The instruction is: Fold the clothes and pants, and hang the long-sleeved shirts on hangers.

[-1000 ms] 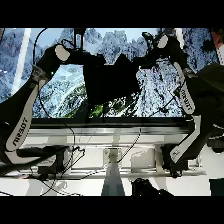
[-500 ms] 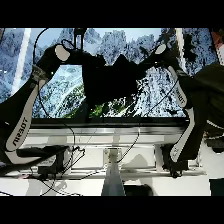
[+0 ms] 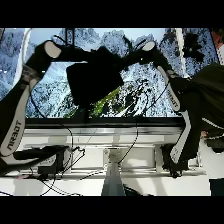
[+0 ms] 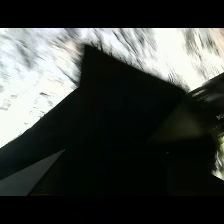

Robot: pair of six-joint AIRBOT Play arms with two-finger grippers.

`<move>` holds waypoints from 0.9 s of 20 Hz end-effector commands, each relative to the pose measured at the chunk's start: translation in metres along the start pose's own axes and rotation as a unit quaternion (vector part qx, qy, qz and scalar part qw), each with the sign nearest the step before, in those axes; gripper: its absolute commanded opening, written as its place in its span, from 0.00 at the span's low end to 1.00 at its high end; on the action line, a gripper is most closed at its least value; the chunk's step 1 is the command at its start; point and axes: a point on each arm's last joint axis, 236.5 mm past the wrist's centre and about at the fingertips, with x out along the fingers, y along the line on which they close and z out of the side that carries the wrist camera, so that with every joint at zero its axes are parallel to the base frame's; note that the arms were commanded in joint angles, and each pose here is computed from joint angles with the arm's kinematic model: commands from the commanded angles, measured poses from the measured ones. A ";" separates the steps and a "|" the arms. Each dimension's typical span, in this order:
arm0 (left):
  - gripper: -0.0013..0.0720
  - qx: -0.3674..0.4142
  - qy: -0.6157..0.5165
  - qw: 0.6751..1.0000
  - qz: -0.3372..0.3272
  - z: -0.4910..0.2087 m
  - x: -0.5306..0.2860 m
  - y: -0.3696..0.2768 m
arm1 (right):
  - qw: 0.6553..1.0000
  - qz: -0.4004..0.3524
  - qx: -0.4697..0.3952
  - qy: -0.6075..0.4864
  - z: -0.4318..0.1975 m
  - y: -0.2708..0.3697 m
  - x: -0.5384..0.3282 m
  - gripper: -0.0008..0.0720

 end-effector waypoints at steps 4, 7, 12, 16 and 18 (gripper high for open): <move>0.68 0.126 -0.048 0.978 0.160 0.040 -0.116 0.061 | 0.975 -0.064 -0.055 -0.204 0.073 0.048 -0.215 0.04; 0.61 0.169 -0.058 0.961 0.209 0.048 -0.165 0.062 | 0.918 -0.232 0.027 -0.321 0.062 0.009 -0.365 0.04; 0.61 0.175 -0.086 0.957 0.213 0.058 -0.192 0.051 | 0.746 -0.465 0.186 -0.439 -0.072 -0.026 -0.586 0.03; 0.61 0.175 -0.085 0.958 0.212 0.058 -0.191 0.050 | 0.628 -0.529 0.346 -0.454 -0.211 -0.032 -0.665 0.04; 0.61 0.175 -0.085 0.958 0.213 0.058 -0.191 0.050 | 0.589 -0.529 0.397 -0.464 -0.256 -0.032 -0.683 0.04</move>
